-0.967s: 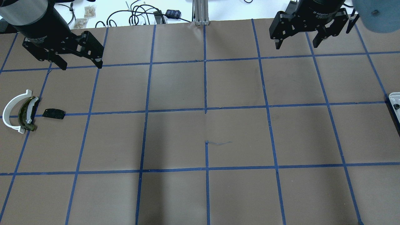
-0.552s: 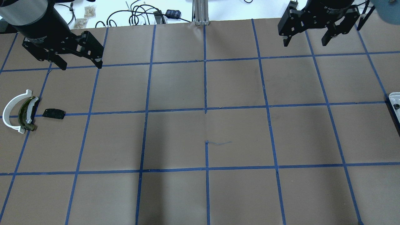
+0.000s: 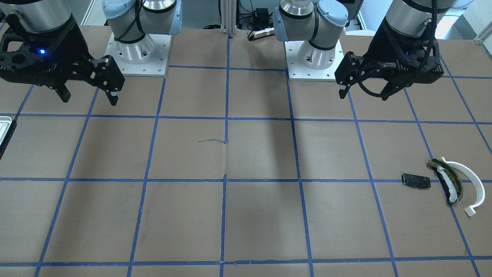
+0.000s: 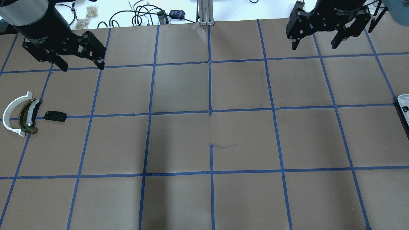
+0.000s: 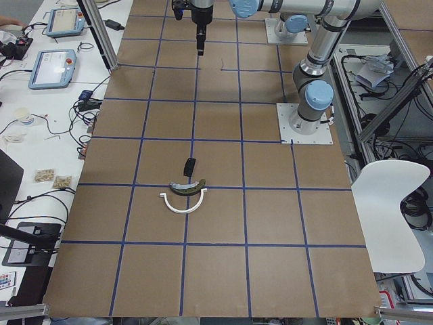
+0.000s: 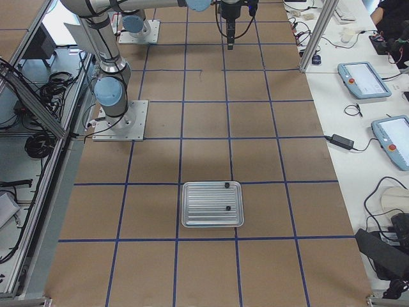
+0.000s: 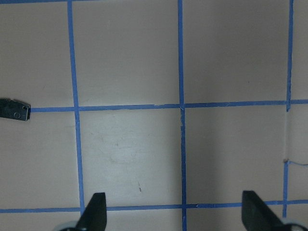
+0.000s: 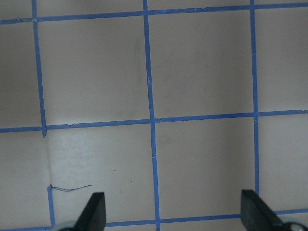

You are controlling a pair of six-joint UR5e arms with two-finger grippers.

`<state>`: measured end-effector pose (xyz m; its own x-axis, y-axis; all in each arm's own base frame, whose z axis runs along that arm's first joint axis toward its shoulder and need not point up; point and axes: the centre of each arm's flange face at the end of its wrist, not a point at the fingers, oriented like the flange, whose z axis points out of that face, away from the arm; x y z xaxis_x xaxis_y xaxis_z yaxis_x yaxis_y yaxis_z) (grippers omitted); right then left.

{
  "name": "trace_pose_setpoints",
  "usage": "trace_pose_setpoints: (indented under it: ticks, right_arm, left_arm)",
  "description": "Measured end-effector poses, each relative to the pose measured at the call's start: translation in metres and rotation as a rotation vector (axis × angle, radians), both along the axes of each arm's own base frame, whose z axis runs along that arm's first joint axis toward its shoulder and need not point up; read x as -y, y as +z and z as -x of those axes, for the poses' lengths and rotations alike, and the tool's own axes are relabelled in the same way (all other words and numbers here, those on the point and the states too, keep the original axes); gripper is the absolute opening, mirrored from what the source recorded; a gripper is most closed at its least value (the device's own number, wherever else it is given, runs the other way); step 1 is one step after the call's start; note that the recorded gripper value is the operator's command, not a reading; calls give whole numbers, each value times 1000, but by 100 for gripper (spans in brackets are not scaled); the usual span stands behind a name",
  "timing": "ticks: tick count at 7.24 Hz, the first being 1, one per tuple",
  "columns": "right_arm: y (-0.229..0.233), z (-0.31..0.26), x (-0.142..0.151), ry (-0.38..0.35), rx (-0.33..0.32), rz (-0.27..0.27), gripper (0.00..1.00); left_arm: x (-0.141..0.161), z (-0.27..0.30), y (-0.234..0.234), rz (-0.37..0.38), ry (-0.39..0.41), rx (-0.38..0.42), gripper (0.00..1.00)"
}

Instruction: Place bearing gear from tray to pile

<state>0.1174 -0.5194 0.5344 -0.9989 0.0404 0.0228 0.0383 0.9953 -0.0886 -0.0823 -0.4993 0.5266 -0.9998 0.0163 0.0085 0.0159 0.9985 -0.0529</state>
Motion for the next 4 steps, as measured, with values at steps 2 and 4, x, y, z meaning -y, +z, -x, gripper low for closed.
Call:
trace_pose_setpoints:
  ticks: [2, 4]
  right_arm:
    - [-1, 42, 7, 65, -15, -5, 100]
    - [-13, 142, 19, 101, -43, -45, 100]
  left_arm:
    - [0, 0, 0, 0, 0, 0, 100]
    - [0, -1, 1, 1, 1, 1, 100]
